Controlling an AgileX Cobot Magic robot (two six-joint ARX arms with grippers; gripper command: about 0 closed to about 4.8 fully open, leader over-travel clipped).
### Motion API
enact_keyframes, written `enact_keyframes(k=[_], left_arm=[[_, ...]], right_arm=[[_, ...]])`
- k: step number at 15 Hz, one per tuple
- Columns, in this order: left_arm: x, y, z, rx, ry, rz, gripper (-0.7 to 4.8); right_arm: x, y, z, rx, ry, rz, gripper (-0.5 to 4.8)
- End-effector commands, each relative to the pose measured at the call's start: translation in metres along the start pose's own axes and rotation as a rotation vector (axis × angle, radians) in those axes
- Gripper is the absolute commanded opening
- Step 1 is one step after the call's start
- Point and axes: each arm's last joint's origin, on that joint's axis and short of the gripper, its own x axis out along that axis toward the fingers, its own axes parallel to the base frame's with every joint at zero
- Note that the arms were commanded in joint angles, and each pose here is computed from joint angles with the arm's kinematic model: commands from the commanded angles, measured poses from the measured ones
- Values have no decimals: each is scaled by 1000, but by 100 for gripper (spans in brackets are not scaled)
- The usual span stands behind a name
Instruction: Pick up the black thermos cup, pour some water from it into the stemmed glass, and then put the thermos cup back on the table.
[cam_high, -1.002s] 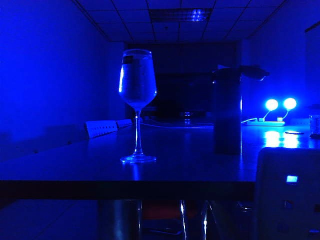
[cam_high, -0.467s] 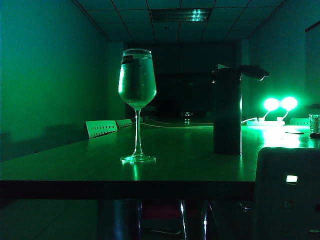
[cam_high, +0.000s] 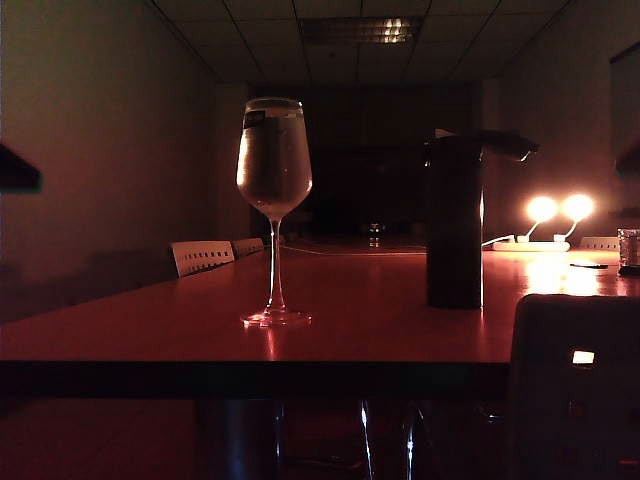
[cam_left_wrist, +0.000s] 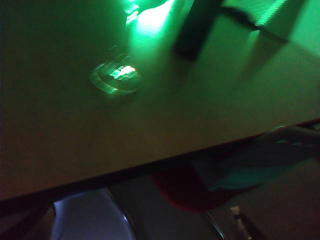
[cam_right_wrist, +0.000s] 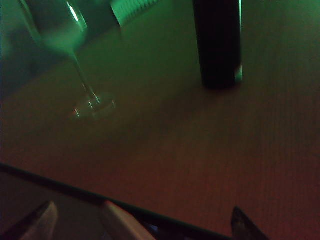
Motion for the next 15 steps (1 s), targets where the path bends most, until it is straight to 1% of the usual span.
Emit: enact_keyframes(k=[1,2,3,4,5,6,8,10,15], left_arm=[[7,2,-5,-2,-77,-9,467],[8,4,-8,-4,-64,-5,384],[8,4,-10,-4,-49,0,328],[8,4,-10,-5,-54,16,224],[8,5,-10,4,-57,29,73],[8,6,-9,4,-67,71,-4],[8,7,-9,-4,-72,90,-5],[8,6,-9,-3,-68,77,-5],[8,6,-9,-3,-69,77,-5]], right_arm=[[4,-3,-5,2,-34,-39,479],[4,-4,-6,1,-33,-53,463],[4,-4,-6,-7,-34,-53,332],[5,-4,-6,-20,-39,-52,132],[6,-4,-7,-52,-51,-50,5],[7,-6,-9,-66,-69,-66,-6],[7,-8,-9,-87,-76,-132,-6],[7,-8,-9,-79,-80,-136,3],[7,-8,-9,-79,-80,-136,3]])
